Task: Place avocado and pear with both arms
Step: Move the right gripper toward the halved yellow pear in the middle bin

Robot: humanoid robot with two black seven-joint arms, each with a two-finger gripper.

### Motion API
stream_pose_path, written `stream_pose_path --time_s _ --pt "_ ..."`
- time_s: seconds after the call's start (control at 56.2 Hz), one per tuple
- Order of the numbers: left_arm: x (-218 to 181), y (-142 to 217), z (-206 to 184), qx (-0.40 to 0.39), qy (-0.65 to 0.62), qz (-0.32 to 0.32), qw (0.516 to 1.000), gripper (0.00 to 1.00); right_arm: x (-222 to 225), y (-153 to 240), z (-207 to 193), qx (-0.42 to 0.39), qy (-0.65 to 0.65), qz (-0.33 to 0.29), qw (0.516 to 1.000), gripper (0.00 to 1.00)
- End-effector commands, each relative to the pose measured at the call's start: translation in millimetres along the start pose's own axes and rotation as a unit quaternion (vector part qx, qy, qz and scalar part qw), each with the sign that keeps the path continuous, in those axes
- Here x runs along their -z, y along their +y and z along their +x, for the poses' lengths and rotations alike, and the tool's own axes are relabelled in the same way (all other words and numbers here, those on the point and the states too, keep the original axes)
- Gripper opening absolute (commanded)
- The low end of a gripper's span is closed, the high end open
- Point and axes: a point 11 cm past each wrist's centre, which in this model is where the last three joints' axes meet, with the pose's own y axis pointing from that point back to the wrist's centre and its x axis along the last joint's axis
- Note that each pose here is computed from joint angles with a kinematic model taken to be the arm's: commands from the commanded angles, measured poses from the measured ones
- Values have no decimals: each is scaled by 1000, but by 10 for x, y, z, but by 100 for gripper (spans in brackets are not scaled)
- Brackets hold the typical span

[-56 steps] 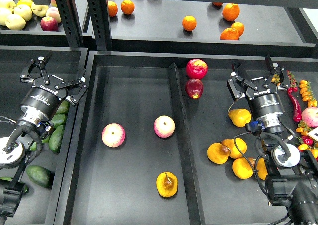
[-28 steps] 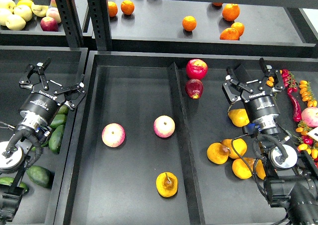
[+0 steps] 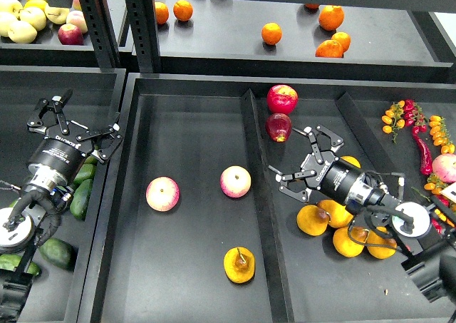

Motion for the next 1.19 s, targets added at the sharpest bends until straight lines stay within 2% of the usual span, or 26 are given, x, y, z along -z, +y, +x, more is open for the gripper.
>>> stream_pose_path --time_s 0.0,0.249,0.463,0.64,0.872,1.174 --pt "1 8 8 -1 1 0 1000 100 -5 27 -74 -3 51 -73 996 99" --pt "32 4 5 0 0 5 1000 100 -224 -58 -282 21 143 -191 971 99" --pt "42 14 5 0 0 7 1000 100 -544 -33 -202 4 204 -307 930 99" --pt "42 22 5 0 0 6 1000 100 -712 57 -45 -19 246 -362 899 99" --pt "38 18 -20 4 -1 5 1000 100 -843 96 235 -59 294 -408 863 99" --pt "34 16 -32 6 -1 4 1000 100 -1084 -288 180 -54 291 -413 861 99"
